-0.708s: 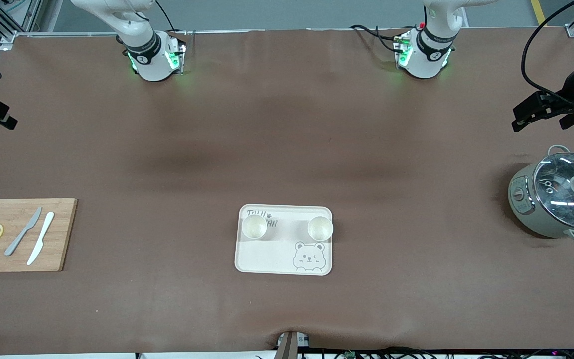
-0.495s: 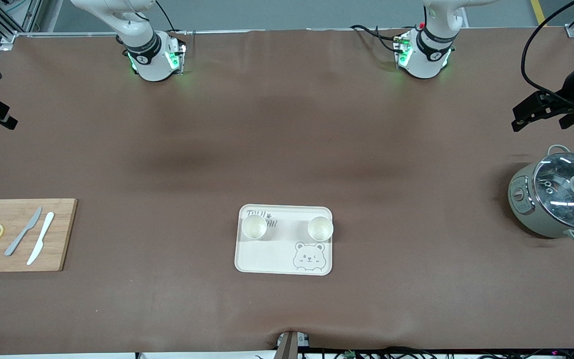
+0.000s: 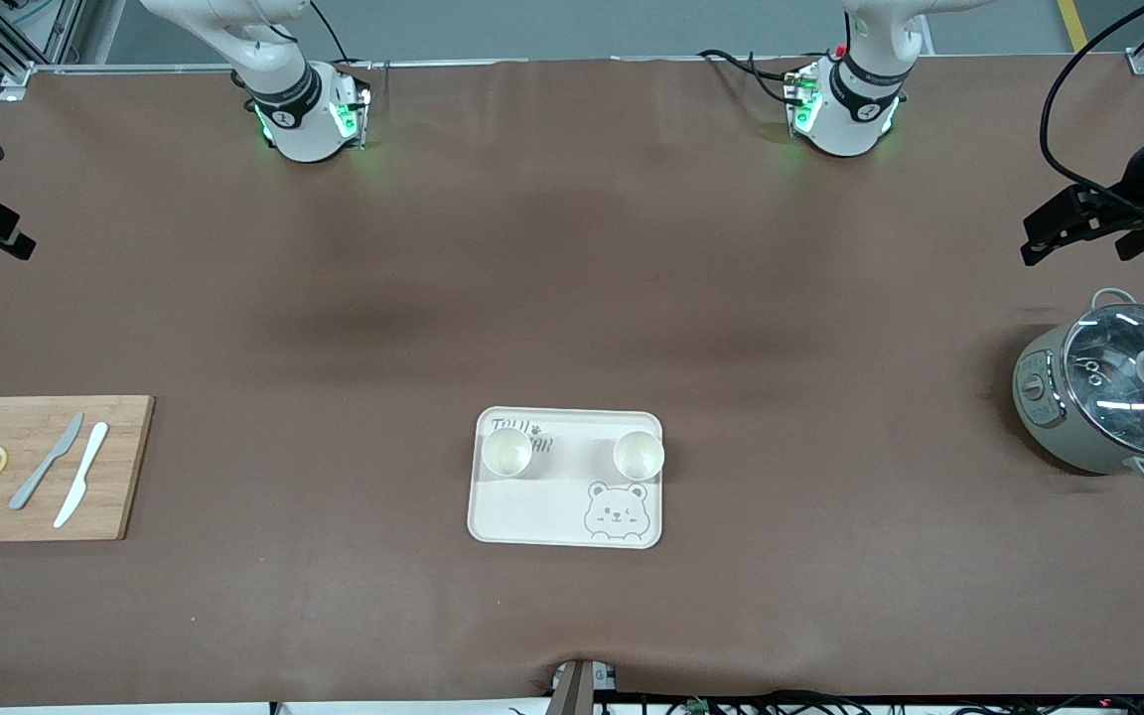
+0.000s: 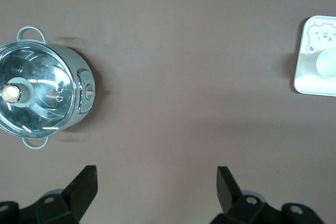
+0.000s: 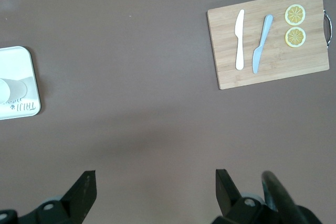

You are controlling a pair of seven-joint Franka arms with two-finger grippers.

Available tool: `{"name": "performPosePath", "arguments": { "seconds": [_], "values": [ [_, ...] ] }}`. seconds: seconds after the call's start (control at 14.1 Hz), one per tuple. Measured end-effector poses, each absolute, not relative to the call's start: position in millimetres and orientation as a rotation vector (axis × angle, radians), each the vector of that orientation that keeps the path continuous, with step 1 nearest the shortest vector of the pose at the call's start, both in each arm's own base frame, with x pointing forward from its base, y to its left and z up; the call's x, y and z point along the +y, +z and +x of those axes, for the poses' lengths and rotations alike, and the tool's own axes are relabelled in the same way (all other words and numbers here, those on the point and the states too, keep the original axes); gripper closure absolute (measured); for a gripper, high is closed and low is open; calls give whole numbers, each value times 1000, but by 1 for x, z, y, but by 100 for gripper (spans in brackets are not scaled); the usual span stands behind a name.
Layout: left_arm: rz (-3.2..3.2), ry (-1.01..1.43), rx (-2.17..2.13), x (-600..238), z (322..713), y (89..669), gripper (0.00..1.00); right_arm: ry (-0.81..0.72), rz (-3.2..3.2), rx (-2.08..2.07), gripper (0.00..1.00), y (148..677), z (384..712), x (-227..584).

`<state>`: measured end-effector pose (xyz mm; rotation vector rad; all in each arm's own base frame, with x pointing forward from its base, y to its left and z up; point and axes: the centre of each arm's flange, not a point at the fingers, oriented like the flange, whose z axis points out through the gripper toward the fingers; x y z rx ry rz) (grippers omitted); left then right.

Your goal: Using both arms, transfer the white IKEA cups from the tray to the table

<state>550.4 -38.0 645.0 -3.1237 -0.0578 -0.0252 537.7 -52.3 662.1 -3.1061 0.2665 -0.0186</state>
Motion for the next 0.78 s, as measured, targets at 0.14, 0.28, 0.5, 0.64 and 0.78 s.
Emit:
{"name": "performPosePath", "arguments": {
  "seconds": [0.14, 0.28, 0.5, 0.64, 0.78],
  "values": [
    [-3126, 5, -46, -42, 556, 634, 0, -1, -3106, 270, 0, 656, 541, -54],
    [-3129, 54, -16, -54, 564, 617, 0, 11, -3106, 272, 0, 650, 545, -55],
    [-3134, 100, 13, -84, 579, 585, 0, 20, -3107, 273, 0, 643, 551, -55],
    [-3142, 84, -16, -110, 589, 561, 0, 0, -3107, 273, 0, 642, 554, -55],
    [-3146, 67, -80, -147, 591, 535, 0, -2, -3108, 276, 0, 634, 561, -56]
  ]
}}
